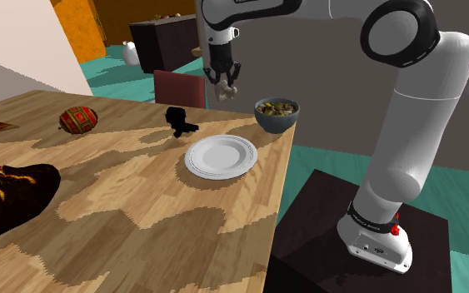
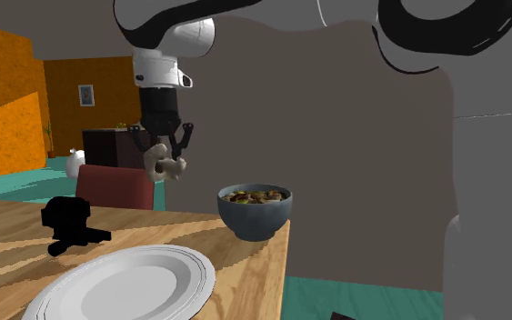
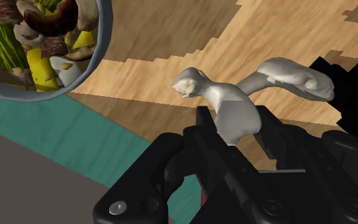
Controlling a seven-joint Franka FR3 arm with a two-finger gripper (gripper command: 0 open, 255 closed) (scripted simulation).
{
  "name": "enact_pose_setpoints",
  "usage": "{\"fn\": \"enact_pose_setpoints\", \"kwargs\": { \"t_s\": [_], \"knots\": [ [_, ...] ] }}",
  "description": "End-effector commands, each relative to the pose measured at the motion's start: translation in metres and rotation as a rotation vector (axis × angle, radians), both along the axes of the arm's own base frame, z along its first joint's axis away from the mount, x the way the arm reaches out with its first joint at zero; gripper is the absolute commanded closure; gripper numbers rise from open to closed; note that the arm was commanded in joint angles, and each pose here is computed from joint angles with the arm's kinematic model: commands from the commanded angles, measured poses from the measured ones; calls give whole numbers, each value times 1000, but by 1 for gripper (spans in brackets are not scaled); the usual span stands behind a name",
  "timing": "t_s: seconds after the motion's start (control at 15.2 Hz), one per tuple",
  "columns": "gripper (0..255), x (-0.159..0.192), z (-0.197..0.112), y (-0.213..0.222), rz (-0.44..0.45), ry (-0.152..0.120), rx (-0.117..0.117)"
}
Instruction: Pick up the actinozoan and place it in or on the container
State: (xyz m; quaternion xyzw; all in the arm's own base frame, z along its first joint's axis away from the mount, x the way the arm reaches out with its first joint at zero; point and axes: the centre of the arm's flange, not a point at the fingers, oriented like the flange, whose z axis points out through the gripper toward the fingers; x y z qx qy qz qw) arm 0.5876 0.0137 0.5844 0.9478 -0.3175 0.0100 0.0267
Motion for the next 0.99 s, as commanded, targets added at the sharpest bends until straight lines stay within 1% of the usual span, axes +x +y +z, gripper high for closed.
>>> {"fn": "enact_pose_setpoints", "kwargs": {
  "t_s": [0.0, 0.26, 0.92],
  "knots": [
    [255, -1, 12, 0, 0, 0, 0],
    [255, -1, 31, 0, 0, 0, 0],
    [255, -104, 30, -82, 0, 0, 0]
  ]
}}
